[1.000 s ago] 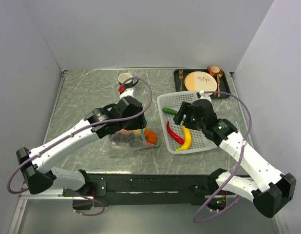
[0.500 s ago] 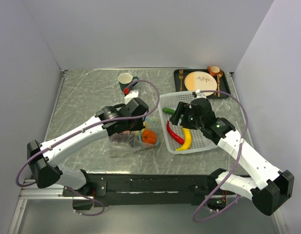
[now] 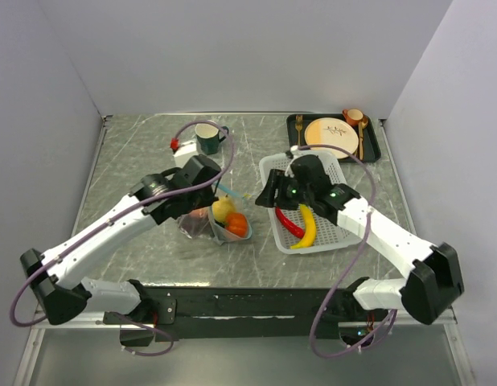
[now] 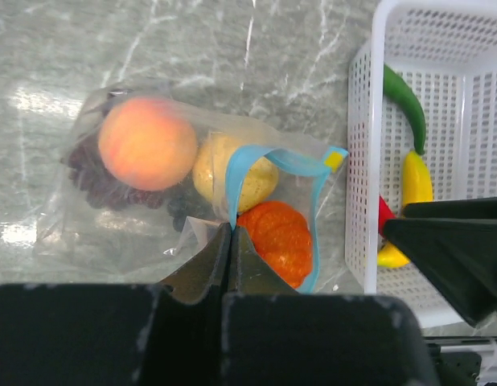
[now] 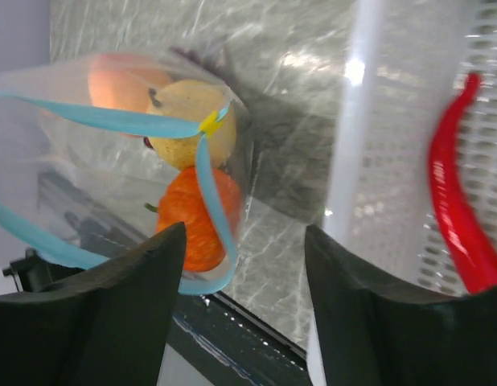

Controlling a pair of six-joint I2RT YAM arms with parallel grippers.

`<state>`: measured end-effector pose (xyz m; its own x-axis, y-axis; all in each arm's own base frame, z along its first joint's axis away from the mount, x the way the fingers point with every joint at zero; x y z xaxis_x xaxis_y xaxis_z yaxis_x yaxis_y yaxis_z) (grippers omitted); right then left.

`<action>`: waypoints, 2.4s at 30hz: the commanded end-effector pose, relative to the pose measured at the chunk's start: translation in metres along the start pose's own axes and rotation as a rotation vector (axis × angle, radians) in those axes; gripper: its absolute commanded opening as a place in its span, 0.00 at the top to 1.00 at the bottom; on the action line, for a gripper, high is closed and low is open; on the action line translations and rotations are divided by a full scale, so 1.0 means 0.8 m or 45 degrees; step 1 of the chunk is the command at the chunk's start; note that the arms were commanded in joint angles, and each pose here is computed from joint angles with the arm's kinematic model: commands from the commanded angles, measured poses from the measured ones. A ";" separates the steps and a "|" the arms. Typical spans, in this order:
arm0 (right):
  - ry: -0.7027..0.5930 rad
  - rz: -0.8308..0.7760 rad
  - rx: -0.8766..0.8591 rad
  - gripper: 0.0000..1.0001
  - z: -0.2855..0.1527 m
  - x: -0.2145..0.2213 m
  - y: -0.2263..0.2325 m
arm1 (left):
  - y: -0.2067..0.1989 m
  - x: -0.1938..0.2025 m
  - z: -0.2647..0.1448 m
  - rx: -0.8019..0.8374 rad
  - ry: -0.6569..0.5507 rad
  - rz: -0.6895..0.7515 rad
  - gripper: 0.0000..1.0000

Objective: Place the food in the zip-top bag and seal the zipper
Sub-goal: Adjust the zipper food storage bag at the center of the board.

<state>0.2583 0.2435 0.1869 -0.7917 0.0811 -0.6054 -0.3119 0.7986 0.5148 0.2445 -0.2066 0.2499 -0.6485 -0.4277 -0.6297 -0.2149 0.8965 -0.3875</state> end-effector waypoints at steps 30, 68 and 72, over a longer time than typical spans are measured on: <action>0.056 -0.139 -0.152 1.00 0.059 -0.020 0.088 | 0.010 -0.021 -0.017 0.046 -0.075 -0.077 0.99; -0.088 -0.351 -0.335 0.91 0.033 -0.116 0.205 | 0.103 -0.135 -0.118 -0.170 -0.426 -0.240 0.99; -0.035 -0.416 -0.357 0.92 0.041 -0.107 0.220 | 0.074 -0.134 -0.124 -0.001 -0.365 -0.304 0.99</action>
<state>0.2899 0.3820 0.2779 -0.6961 -0.1448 -0.7032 -0.6005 0.6542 0.4598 0.2257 -0.0878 0.3360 -0.3798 -0.5991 -0.7049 -0.4172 0.7910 -0.4475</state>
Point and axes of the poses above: each gripper's point midway between its finger pads, its own z axis out along the fingers, its own y axis along the line the jaws close on, x = y × z, the point moved 1 cm from there along -z, back along the fingers, and after that the axes turned 7 degrees about -z, right-handed, at the moved point
